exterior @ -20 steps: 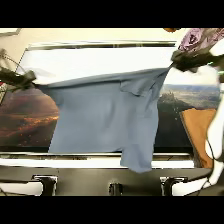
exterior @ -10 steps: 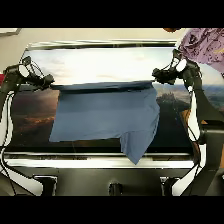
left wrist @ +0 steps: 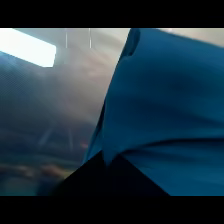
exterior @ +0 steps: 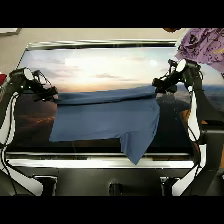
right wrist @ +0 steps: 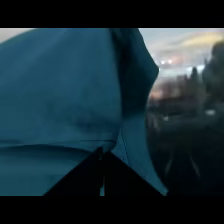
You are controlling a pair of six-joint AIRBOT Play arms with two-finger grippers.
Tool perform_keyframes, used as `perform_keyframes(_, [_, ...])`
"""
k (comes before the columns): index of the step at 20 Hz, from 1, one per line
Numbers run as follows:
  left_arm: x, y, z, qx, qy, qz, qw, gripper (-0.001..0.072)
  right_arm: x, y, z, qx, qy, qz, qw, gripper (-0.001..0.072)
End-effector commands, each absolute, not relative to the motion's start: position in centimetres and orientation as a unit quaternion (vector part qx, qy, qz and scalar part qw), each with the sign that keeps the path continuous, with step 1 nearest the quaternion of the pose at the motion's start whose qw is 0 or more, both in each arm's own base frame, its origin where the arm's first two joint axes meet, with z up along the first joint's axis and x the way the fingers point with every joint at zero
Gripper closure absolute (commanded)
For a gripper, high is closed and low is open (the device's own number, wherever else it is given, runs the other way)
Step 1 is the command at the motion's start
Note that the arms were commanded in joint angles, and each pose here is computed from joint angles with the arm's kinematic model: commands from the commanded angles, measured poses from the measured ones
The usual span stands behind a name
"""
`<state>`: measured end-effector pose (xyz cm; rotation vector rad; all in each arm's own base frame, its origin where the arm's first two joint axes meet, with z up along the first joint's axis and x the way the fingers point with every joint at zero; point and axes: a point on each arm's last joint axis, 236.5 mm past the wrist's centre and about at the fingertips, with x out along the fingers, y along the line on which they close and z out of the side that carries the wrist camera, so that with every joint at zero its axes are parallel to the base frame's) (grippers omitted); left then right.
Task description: Fold the clothes and pants, and hang the long-sleeved shirts on hangers.
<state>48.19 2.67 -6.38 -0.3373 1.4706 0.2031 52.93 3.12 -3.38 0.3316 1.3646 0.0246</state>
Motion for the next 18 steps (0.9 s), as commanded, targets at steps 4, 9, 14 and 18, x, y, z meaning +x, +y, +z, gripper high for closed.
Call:
perform_keyframes(4, [44.9,1.4,-8.9,-0.150,0.731,0.072,0.662,0.0692,50.4,3.4,-4.9,0.145,0.676,0.010,0.723,0.0693])
perform_keyframes(9, [44.6,1.4,-10.3,-0.150,0.740,0.074,0.651,0.0686,49.5,4.4,-7.1,0.139,0.700,0.014,0.700,0.0692])
perform_keyframes(14, [45.9,2.7,-8.0,-0.148,0.720,0.083,0.673,0.0012,49.6,4.7,-6.5,0.150,0.696,0.015,0.702,0.0333])
perform_keyframes(18, [45.6,7.5,-1.5,-0.122,0.686,0.117,0.708,0.0013,49.9,3.4,0.0,0.124,0.649,0.047,0.749,0.0216])
